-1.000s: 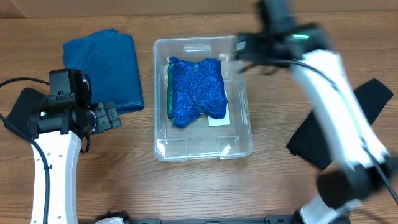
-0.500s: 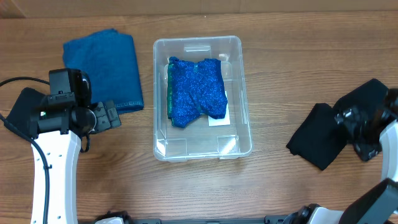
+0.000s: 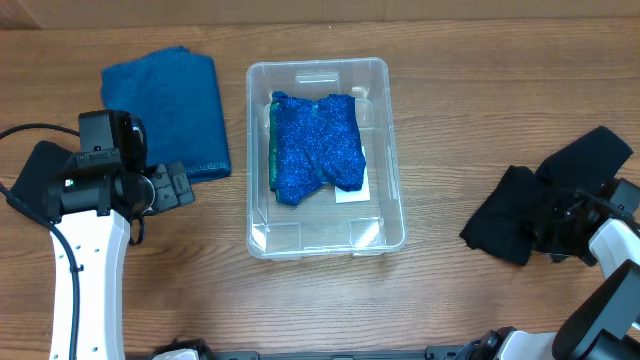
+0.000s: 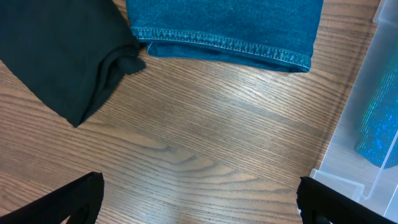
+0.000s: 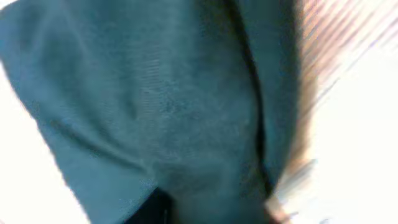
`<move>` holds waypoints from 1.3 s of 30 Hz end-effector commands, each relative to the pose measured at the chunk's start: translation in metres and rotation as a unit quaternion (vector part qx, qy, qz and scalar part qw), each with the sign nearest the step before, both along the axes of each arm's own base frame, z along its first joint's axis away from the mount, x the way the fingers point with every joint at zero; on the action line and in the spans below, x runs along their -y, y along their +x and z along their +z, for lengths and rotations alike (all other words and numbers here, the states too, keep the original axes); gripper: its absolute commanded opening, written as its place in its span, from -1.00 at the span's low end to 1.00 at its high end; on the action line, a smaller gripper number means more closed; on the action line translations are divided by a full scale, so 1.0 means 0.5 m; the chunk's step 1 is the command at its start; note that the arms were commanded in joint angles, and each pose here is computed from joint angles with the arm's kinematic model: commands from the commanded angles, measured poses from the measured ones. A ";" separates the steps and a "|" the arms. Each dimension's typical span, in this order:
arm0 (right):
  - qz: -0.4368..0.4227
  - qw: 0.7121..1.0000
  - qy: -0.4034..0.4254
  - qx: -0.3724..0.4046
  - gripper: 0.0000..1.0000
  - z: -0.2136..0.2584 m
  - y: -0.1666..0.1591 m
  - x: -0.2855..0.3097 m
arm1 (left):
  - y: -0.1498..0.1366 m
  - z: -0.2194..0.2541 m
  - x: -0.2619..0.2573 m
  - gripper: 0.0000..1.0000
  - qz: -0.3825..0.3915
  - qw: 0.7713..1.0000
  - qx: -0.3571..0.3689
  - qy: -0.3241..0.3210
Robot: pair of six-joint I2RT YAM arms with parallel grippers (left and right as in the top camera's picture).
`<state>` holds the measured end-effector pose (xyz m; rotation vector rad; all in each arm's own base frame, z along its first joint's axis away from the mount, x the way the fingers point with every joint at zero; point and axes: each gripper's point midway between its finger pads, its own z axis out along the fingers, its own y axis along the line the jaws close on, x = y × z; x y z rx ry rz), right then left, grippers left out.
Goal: Pack container
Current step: 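Move the right gripper to the black cloth and grasp it, then carry the black cloth into the bin's front half and release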
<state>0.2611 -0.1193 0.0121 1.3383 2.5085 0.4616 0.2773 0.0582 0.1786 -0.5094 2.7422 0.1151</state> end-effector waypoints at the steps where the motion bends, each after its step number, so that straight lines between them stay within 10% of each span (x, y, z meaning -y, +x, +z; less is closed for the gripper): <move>1: 0.069 0.989 0.086 0.097 -0.75 0.064 0.056 -0.065 | 0.006 0.013 -0.008 1.00 -0.005 1.000 0.007 0.009; 6: 0.222 0.942 0.037 0.249 -0.92 0.369 0.162 -0.164 | 0.006 0.013 -0.008 1.00 -0.005 1.000 0.008 0.009; 11: 0.402 0.837 -0.012 0.371 -0.92 0.643 0.175 -0.415 | 0.006 0.013 -0.008 1.00 -0.005 1.000 0.007 0.009; 14: 0.497 0.793 -0.047 0.349 -0.92 0.606 0.149 -0.544 | 0.006 0.013 -0.008 1.00 -0.005 1.000 0.007 0.009; 19: 0.733 0.627 -0.098 0.244 -0.92 0.404 0.066 -0.736 | 0.006 0.013 -0.008 1.00 -0.005 1.000 0.007 0.009; 27: 0.892 0.442 -0.031 0.089 -0.92 0.145 -0.039 -0.776 | 0.006 0.013 -0.008 1.00 -0.005 1.000 0.008 0.009; 29: 0.875 0.468 -0.088 0.089 -0.88 0.128 0.016 -0.769 | 0.006 0.013 -0.008 1.00 -0.005 1.000 0.007 0.009; 31: 0.773 0.587 -0.226 0.081 -0.05 0.132 0.150 -0.730 | 0.006 0.013 -0.008 1.00 -0.005 1.000 0.008 0.009; 34: 0.625 0.689 -0.360 0.067 0.08 0.200 0.252 -0.649 | 0.006 0.013 -0.008 1.00 -0.005 1.000 0.008 0.009; 39: 0.477 0.771 -0.388 0.168 0.67 0.419 0.268 -0.587 | 0.006 0.013 -0.008 1.00 -0.005 1.000 0.007 0.009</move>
